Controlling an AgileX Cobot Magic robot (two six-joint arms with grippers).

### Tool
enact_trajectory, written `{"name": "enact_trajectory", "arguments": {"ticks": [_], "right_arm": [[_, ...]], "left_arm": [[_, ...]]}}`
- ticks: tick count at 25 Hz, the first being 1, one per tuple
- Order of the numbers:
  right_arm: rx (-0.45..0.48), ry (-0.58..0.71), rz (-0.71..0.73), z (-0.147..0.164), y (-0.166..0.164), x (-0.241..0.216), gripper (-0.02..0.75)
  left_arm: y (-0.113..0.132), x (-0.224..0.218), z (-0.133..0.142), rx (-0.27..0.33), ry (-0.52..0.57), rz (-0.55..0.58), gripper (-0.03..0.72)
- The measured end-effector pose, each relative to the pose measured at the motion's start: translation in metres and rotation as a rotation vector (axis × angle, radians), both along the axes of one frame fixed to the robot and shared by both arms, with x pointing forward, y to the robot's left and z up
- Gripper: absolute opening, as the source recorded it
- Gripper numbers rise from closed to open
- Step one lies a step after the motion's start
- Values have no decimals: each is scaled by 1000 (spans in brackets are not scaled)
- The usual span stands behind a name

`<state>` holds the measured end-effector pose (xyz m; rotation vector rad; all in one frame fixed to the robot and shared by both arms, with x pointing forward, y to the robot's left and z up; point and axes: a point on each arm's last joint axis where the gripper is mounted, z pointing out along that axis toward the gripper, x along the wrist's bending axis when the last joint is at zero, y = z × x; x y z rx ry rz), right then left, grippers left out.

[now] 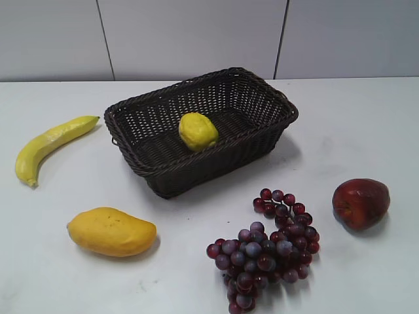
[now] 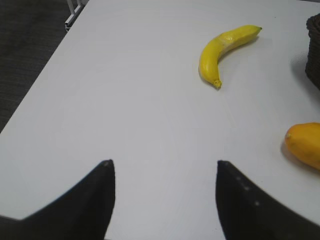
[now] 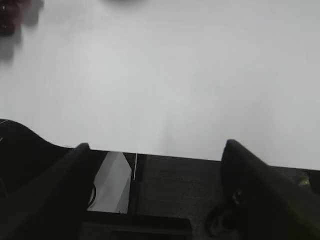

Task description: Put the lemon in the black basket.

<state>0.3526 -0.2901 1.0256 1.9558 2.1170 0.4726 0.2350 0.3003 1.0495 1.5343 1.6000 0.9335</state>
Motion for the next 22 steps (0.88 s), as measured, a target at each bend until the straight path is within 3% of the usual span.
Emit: {"name": "enact_trajectory", "arguments": {"ticks": [22], "right_arm": [[39,-592,-1,30,1,-96,592]], "left_arm": [[0,0,0,0,0,0,472]]}}
